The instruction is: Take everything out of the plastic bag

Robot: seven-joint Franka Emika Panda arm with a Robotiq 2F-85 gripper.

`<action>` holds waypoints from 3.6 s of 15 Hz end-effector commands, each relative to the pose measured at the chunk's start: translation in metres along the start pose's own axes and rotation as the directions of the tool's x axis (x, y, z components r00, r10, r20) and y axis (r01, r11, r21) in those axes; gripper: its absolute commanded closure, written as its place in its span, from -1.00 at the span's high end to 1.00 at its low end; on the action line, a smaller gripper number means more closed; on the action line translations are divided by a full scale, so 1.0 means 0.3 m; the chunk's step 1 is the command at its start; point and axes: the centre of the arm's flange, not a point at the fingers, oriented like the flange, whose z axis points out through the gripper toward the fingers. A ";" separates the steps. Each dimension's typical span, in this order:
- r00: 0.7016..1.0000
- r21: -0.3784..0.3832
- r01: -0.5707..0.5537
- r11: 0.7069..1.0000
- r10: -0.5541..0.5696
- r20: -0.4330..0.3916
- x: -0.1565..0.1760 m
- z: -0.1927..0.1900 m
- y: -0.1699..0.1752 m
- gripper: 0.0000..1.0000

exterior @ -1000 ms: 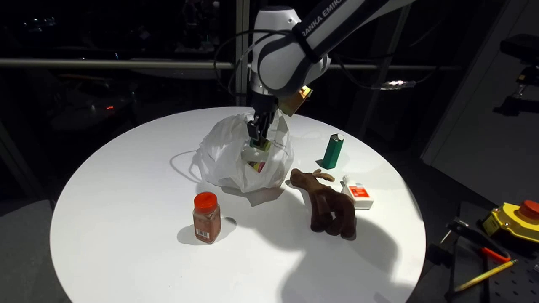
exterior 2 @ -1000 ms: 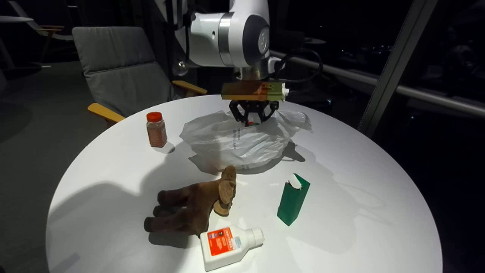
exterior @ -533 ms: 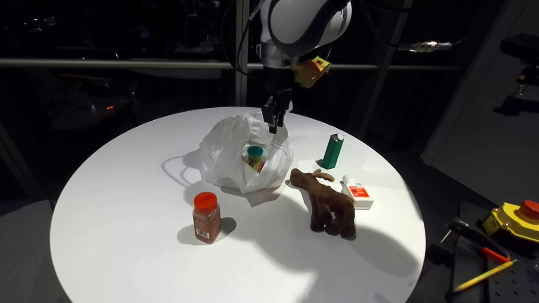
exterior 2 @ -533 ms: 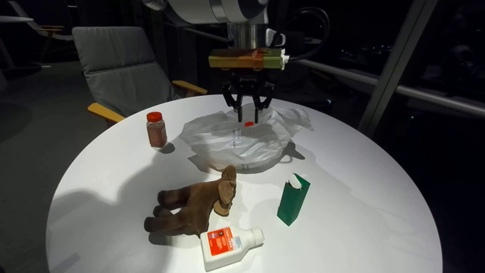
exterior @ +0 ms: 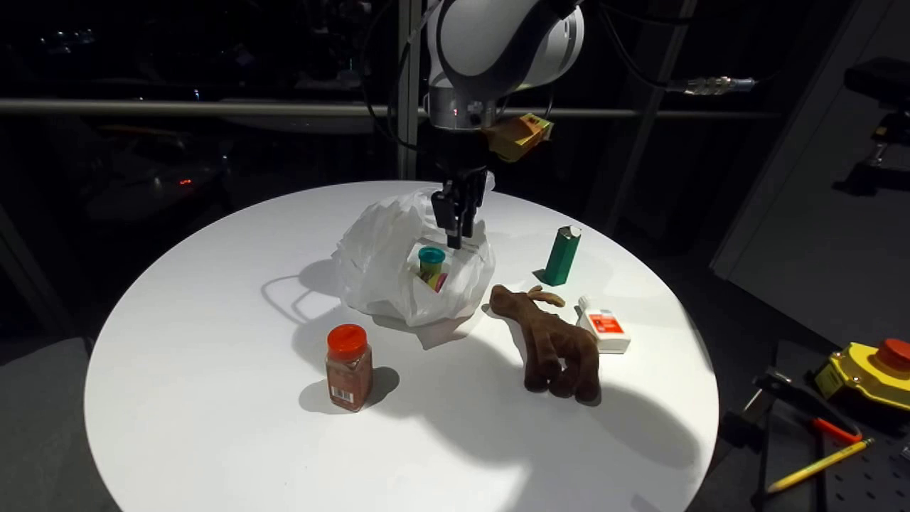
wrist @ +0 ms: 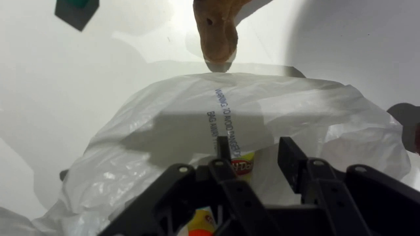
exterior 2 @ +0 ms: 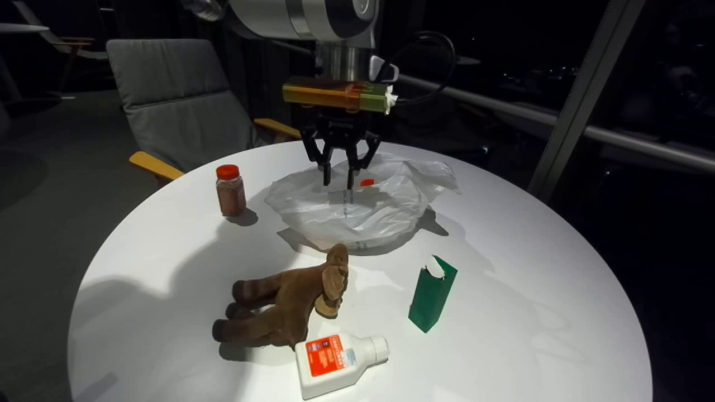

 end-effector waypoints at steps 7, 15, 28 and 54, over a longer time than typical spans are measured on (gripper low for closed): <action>0.995 -0.105 0.100 0.989 -0.099 0.011 0.087 -0.021 -0.056 1.00; 0.983 -0.129 0.174 0.976 -0.180 -0.033 0.233 0.068 0.048 1.00; 0.962 -0.071 0.269 0.961 -0.271 -0.026 0.293 0.279 0.141 1.00; 0.932 -0.137 0.186 0.973 -0.219 -0.288 0.347 -0.085 0.034 -0.51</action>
